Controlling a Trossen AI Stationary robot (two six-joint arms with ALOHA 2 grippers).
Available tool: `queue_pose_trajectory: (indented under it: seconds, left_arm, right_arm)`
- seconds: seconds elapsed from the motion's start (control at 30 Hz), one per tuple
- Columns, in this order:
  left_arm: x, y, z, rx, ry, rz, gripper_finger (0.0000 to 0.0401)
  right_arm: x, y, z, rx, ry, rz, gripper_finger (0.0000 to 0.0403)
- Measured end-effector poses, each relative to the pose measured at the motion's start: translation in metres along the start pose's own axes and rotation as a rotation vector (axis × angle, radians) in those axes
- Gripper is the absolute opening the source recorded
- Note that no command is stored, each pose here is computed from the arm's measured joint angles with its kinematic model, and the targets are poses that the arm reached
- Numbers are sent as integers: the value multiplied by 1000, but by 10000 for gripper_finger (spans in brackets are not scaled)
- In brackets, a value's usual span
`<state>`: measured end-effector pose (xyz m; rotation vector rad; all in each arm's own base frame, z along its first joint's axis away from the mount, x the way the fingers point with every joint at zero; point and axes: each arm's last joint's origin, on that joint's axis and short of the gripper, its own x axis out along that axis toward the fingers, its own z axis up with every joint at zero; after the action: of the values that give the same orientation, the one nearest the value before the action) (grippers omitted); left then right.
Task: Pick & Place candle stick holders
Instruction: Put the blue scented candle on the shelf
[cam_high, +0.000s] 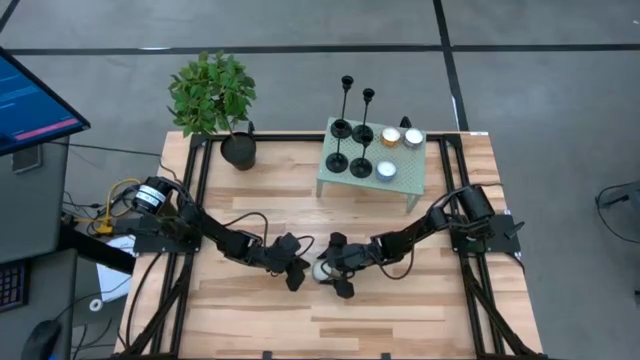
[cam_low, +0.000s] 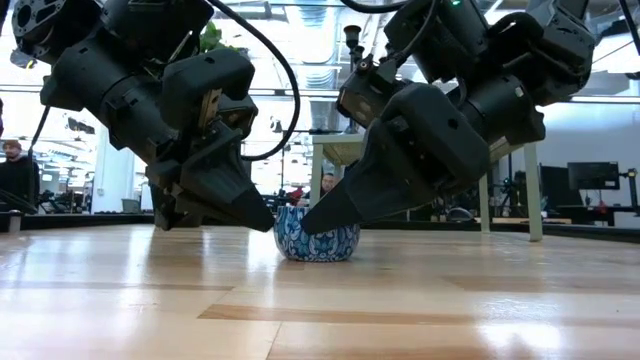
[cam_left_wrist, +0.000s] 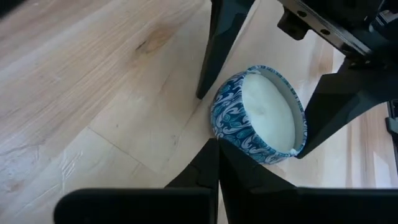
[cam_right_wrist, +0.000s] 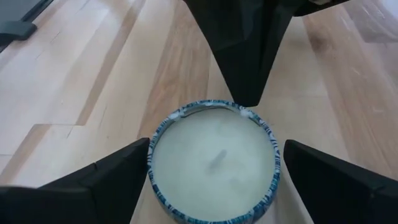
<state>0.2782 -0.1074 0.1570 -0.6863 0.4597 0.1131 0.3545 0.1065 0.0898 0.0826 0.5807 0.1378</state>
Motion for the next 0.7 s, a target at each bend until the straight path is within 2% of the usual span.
queue_pose_trajectory:
  seconds: [0.2,0.43,0.7]
  left_arm:
    - [0,0,0,-5,-2,-2,4]
    - [0,-1,0,-13,-5,-6,4]
    - [0,-1,0,-13,-4,-6,4]
  right_arm:
    - [11,4,-11,-4,-3,4,352]
    - [18,7,-5,-9,-5,-3,346]
    - [20,7,-2,-22,31,-3,286]
